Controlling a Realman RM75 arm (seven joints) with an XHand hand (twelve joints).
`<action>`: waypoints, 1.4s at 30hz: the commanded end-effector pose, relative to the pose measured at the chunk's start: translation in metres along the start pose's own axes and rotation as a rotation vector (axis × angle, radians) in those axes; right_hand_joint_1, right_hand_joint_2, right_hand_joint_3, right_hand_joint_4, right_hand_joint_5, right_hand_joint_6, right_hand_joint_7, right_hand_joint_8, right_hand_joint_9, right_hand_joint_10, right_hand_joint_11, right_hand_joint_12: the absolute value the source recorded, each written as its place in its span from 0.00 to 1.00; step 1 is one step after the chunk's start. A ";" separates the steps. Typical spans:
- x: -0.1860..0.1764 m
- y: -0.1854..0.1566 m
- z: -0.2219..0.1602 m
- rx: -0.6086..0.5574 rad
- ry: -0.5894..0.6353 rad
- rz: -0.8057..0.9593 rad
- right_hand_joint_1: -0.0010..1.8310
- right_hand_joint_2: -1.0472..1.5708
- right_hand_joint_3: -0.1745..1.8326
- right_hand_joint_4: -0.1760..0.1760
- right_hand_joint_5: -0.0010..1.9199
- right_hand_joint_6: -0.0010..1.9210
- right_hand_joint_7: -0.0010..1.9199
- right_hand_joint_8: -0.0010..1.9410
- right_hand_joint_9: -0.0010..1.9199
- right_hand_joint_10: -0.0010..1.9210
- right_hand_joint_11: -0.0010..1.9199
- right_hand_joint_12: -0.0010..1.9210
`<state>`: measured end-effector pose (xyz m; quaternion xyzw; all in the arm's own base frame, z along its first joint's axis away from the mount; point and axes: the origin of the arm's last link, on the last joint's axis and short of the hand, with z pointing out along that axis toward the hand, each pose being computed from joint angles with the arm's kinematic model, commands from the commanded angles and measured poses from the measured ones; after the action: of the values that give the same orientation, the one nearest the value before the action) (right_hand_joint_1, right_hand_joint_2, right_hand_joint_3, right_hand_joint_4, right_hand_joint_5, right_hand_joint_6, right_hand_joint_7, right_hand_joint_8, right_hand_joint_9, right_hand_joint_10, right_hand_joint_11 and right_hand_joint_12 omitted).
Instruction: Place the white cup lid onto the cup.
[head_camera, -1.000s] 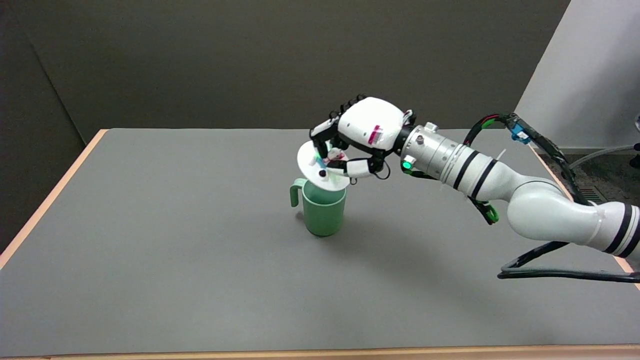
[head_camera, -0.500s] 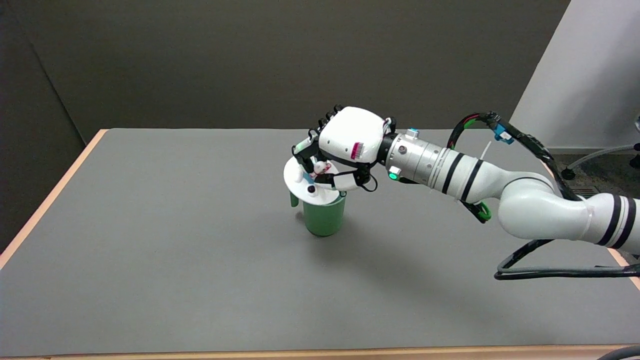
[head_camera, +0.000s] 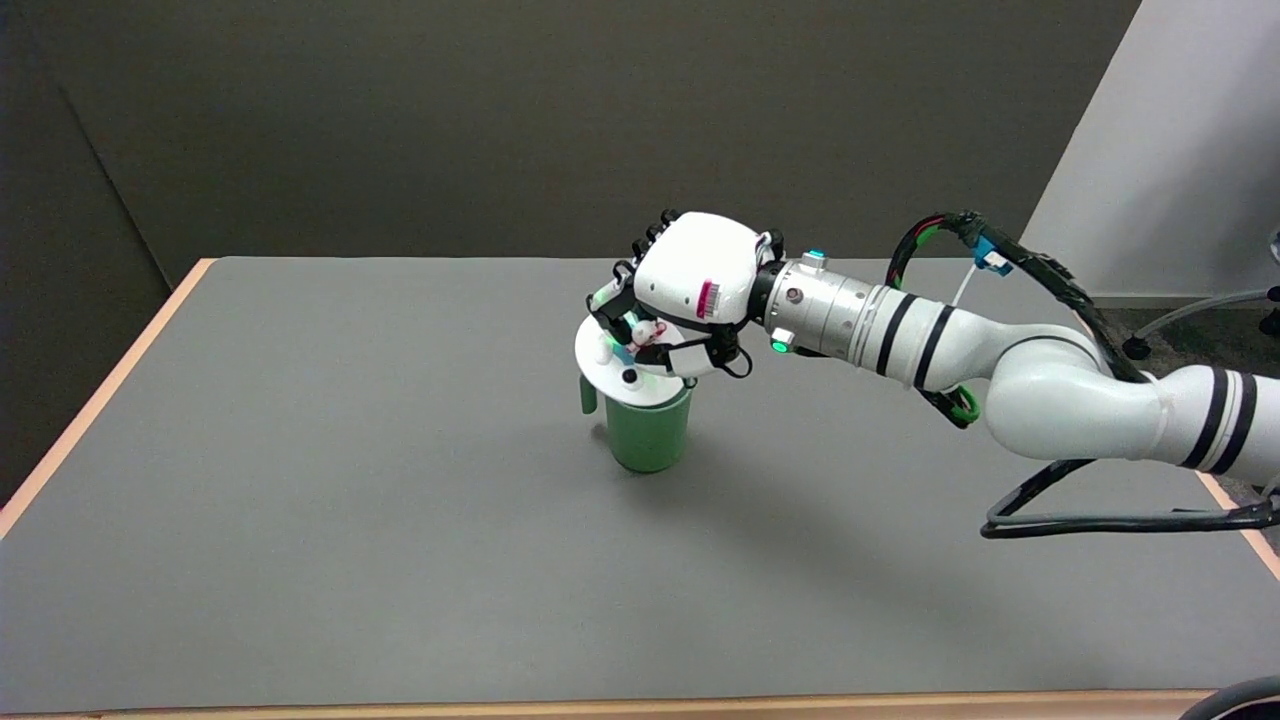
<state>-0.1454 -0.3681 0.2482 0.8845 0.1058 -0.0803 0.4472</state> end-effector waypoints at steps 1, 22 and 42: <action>-0.013 0.011 0.002 0.007 -0.077 -0.065 0.51 0.81 0.21 1.00 0.42 0.67 0.58 0.26 0.59 0.24 0.50 0.52; -0.010 0.010 0.006 0.049 -0.116 -0.107 0.51 0.81 0.21 1.00 0.42 0.67 0.58 0.26 0.59 0.24 0.50 0.51; -0.011 0.005 0.012 0.068 -0.117 -0.117 0.51 0.82 0.21 1.00 0.42 0.67 0.58 0.26 0.59 0.24 0.50 0.51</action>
<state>-0.1535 -0.3794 0.2520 0.8836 0.1235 -0.1531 0.4249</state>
